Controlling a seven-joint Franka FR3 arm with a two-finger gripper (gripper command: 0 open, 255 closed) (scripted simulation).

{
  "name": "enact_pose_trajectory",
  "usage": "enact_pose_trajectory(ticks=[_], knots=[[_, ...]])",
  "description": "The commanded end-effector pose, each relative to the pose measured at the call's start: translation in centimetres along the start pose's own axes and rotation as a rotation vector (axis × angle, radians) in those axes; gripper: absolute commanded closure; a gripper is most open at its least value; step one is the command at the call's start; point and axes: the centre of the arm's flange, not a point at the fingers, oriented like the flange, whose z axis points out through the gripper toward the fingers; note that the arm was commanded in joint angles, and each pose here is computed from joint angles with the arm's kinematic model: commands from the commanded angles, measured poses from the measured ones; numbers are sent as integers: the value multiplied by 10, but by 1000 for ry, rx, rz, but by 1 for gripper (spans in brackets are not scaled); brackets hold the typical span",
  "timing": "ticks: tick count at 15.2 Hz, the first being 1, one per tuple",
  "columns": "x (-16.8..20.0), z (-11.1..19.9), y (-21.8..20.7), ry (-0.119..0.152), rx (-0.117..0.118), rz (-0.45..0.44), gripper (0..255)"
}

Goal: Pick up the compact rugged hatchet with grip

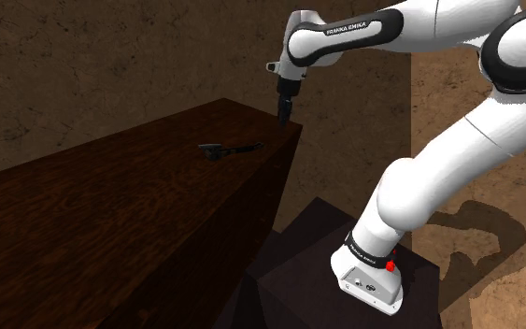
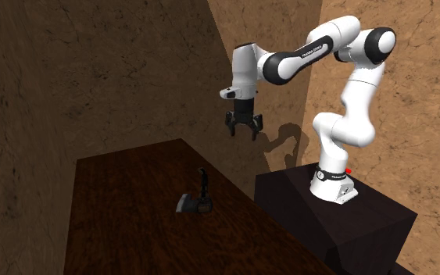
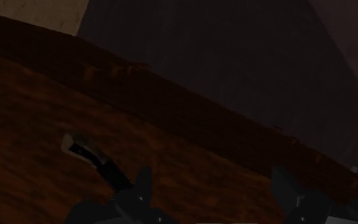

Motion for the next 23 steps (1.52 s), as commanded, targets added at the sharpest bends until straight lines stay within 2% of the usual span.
enact_pose_trajectory(ticks=[1,9,16,23], knots=[[13,18,18,5,7,-75,0],[73,83,79,22,38,-356,0],[139,140,114,36,66,-601,0],[140,172,115,36,67,-604,0]])
